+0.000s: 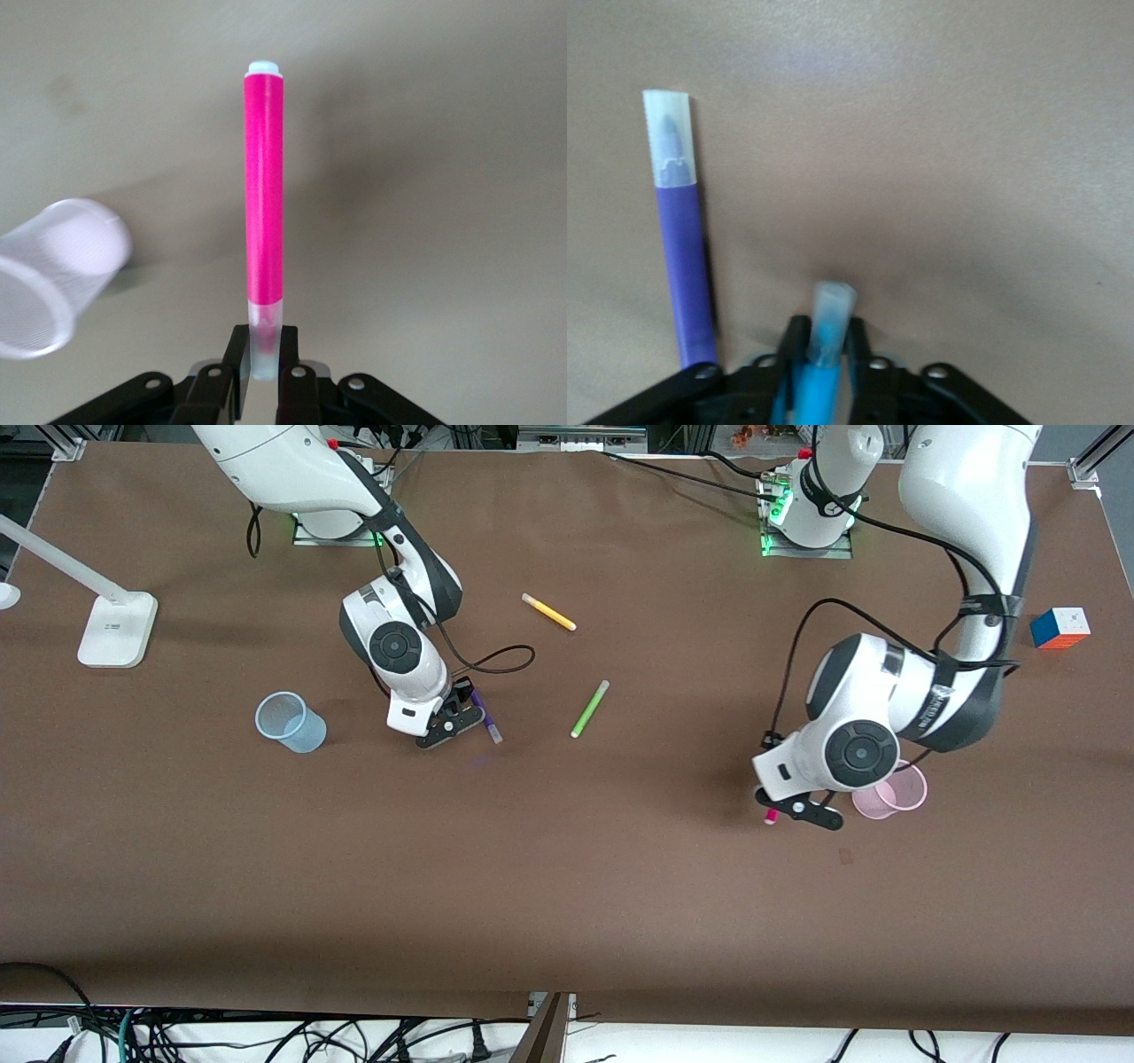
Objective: Place pink and blue markers in matching cups
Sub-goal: 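Lift the blue marker with the right gripper while the left gripper carries pink, then drop the pink marker in its cup while the right gripper carries blue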
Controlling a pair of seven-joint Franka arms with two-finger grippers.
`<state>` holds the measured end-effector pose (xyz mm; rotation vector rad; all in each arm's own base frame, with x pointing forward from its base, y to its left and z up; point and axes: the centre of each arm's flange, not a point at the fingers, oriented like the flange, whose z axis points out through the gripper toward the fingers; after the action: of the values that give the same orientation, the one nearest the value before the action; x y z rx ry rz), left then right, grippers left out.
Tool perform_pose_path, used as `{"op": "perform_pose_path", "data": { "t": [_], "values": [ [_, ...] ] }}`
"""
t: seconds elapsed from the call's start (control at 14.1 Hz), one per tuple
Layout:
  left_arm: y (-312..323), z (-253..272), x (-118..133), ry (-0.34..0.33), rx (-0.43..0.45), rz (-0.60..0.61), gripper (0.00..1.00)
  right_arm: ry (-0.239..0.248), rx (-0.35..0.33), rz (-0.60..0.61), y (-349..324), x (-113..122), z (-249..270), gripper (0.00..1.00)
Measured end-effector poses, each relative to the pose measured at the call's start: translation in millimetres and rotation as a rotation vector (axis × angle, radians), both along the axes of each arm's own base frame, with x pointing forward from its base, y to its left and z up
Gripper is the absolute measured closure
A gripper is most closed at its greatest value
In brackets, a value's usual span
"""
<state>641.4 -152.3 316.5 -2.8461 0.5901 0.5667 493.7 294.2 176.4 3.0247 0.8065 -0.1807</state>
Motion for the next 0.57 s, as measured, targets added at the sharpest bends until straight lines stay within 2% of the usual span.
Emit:
{"op": "perform_pose_path", "data": {
  "t": [0.14, 0.28, 0.42, 0.57],
  "values": [
    [26.8, 10.5, -1.6, 0.087, 0.090, -0.102, 0.83, -0.006, 0.003, -0.003, -0.6, 2.9, 0.5, 0.83],
    [47.2, 18.4, -5.3, 0.177, 0.176, -0.187, 0.83, -0.033, 0.015, 0.000, -5.0, 17.9, 9.1, 0.83],
    [67.5, 23.6, -4.3, 0.233, 0.292, -0.274, 0.83, -0.069, 0.033, 0.043, -20.2, 50.3, 35.0, 0.83],
    [82.0, 28.5, 0.2, 0.271, 0.398, -0.363, 0.83, -0.055, 0.020, 0.122, -40.6, 82.4, 77.9, 0.83]
  ]
}}
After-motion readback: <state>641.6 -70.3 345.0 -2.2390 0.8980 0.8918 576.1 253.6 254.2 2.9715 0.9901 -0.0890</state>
